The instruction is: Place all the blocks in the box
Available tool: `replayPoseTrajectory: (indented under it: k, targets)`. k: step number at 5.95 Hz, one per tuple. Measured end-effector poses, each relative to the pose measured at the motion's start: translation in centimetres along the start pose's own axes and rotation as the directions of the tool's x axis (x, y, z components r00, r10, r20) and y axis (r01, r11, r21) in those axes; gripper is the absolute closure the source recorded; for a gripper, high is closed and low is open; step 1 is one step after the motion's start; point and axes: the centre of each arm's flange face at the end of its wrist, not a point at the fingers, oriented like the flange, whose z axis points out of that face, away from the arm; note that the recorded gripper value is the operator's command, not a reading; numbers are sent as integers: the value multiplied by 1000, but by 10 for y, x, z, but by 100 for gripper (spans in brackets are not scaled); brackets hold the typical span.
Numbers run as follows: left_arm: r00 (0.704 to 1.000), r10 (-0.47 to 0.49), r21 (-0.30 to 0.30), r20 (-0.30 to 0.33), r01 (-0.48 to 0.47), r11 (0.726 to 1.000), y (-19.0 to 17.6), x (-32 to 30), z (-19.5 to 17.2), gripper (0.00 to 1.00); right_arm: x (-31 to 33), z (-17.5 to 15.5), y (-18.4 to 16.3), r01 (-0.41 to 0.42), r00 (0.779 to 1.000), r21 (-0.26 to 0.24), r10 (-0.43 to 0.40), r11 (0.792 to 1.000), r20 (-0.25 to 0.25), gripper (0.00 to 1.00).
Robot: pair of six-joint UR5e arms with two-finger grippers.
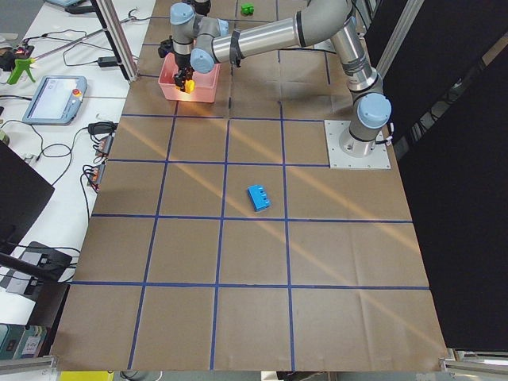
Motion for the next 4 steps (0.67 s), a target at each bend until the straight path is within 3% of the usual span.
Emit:
replayPoseTrajectory:
  k: [2, 4]
  targets:
    - [1000, -12, -10, -8, 12, 1000, -6, 46, 25, 83, -2, -61, 10, 1, 1000, 9, -1, 1000, -5, 74]
    - [990, -140, -40, -7, 140, 989, -8, 52, 73, 78, -8, -135, 40, 1, 1000, -11, -1, 1000, -4, 74]
